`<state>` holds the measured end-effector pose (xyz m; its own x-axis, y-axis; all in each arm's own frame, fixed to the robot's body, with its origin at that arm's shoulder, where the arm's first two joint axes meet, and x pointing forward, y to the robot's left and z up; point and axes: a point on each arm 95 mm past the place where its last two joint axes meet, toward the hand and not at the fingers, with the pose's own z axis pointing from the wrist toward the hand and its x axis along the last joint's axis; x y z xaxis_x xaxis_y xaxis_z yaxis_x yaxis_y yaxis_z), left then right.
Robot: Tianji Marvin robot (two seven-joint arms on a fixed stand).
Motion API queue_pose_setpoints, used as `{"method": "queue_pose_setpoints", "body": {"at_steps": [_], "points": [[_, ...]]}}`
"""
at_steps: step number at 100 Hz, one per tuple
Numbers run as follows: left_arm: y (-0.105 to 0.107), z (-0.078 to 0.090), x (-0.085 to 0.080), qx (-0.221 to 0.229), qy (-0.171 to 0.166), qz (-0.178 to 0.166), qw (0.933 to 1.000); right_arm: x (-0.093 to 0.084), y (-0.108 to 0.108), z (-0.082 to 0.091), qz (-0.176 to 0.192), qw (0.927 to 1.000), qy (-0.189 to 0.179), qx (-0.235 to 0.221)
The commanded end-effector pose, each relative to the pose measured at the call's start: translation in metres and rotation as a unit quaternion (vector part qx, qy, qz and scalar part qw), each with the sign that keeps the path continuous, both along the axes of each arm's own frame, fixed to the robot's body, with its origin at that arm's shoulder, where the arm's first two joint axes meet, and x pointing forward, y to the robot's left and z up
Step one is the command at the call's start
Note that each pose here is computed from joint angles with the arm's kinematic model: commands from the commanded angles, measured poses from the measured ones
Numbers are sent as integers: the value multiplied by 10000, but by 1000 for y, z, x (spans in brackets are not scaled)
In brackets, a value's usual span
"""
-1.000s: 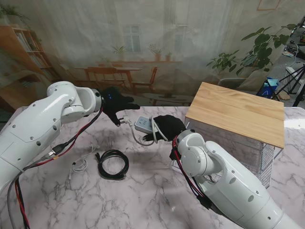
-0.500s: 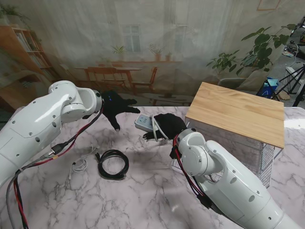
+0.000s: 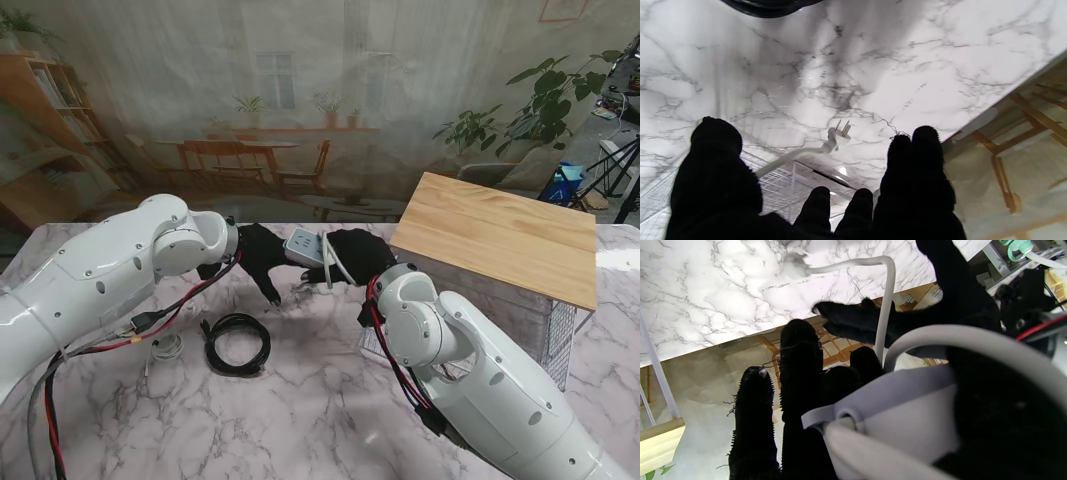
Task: Load the small electronics into the mesh drawer
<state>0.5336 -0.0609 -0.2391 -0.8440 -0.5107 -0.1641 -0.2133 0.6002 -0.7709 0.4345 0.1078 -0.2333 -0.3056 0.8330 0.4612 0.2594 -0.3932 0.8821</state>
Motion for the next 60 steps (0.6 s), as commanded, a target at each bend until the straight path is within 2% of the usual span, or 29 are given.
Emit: {"method": "queue_pose_setpoints", "body": {"at_steps": [1,30,47,60], "points": [[-10,-4,-1,-112,146,-69,9998,-1,1,6,-28,10000,-62,69],[-30,-21,-2,-306,475,-51,9984,-1,1,8,-80,9999,-87,117],[-37,-28,-4,-622,519,-55,9967,-1,-1,7,-130,9998,-91,151],[-39,-30,-7,-685,506,-139,9963,-1,-1,7,-157,9997,-102,168]]}}
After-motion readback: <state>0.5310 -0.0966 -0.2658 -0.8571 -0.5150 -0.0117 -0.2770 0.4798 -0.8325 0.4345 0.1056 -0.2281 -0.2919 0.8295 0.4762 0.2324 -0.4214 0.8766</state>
